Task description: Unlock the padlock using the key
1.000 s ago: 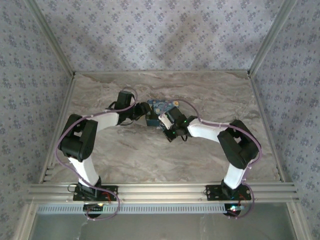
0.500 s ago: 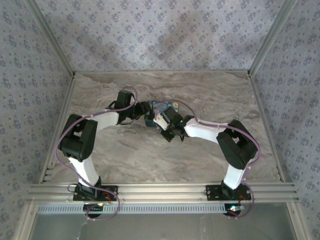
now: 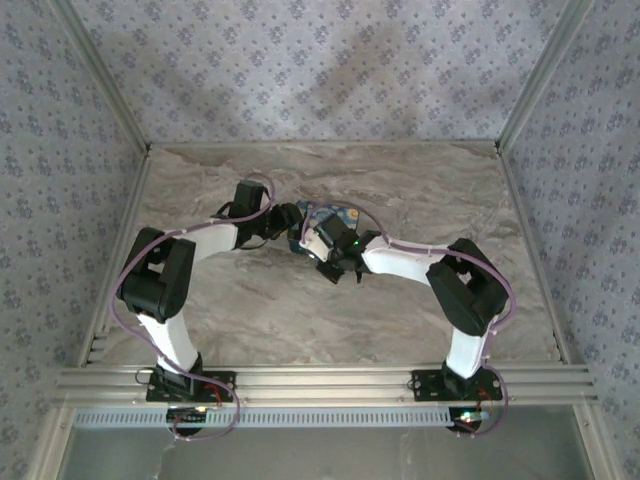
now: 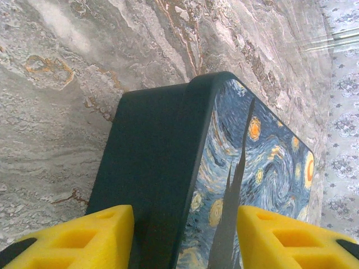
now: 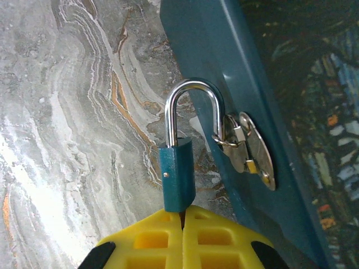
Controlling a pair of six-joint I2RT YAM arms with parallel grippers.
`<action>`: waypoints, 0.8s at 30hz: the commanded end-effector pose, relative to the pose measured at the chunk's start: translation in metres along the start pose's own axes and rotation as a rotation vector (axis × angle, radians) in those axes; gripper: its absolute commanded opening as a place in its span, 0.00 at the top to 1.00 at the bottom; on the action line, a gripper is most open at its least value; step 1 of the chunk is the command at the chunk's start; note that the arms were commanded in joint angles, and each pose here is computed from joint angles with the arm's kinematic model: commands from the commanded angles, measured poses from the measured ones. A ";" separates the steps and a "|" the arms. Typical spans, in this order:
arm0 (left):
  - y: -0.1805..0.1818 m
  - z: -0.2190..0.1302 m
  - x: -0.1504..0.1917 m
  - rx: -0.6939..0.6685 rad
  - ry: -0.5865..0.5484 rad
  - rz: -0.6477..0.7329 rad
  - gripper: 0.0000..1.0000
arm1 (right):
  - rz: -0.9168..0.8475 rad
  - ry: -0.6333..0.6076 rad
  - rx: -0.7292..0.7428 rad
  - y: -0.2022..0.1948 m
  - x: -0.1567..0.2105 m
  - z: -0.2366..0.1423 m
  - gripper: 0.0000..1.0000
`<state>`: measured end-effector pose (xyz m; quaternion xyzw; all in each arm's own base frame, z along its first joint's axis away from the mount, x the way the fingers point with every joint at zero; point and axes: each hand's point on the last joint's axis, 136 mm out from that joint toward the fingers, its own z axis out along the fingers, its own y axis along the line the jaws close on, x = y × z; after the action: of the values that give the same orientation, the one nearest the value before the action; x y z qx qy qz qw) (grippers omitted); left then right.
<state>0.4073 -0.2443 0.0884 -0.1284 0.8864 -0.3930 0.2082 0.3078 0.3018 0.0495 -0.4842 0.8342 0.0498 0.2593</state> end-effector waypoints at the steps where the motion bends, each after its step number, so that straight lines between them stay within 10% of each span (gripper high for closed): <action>1: -0.010 0.003 0.003 0.035 0.019 0.006 0.49 | -0.028 -0.045 0.023 -0.004 -0.019 -0.005 1.00; 24: -0.010 0.000 0.002 0.042 0.002 -0.008 0.50 | -0.097 -0.145 0.074 -0.003 -0.048 -0.017 1.00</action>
<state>0.4082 -0.2465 0.0915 -0.1323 0.8819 -0.4022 0.2073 0.3162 0.3193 0.0675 -0.5037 0.8054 0.0413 0.3098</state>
